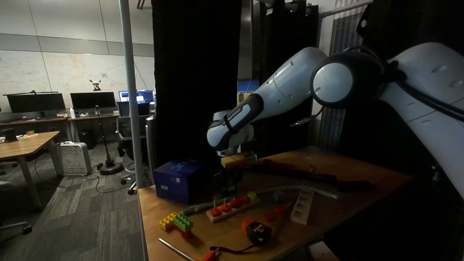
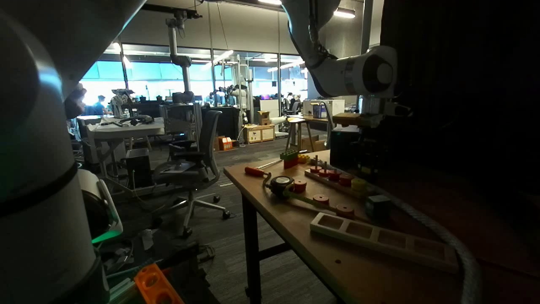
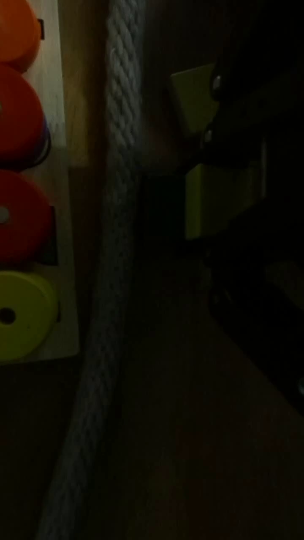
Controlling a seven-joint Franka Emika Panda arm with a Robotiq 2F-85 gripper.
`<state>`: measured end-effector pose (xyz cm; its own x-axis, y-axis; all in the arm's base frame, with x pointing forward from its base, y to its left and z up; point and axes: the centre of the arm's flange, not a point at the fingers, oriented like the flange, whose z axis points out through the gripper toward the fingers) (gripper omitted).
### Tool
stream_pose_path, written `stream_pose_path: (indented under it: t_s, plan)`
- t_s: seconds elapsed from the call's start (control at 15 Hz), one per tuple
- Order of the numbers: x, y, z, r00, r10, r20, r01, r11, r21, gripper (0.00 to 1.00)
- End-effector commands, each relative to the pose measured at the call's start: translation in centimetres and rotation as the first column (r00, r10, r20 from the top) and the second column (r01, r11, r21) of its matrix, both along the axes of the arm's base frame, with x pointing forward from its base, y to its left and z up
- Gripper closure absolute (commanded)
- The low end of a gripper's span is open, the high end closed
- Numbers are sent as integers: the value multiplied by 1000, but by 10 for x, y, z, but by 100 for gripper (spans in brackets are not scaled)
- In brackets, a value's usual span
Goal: Stack two green square blocks and the yellow square block together respectively
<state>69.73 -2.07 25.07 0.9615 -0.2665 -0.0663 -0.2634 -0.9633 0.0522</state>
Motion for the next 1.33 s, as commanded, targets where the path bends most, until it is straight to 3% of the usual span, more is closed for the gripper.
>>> stream_pose_path:
  t_s: [0.0, 0.6, 1.27]
  plan:
    - [4, 1, 20, 1000, -27, 0, 27, 999, -24, 78]
    - [-29, -10, 91, 995, -79, 68, 83, 995, -57, 78]
    - [-110, -47, 138, 983, -163, 82, 169, 983, -76, 78]
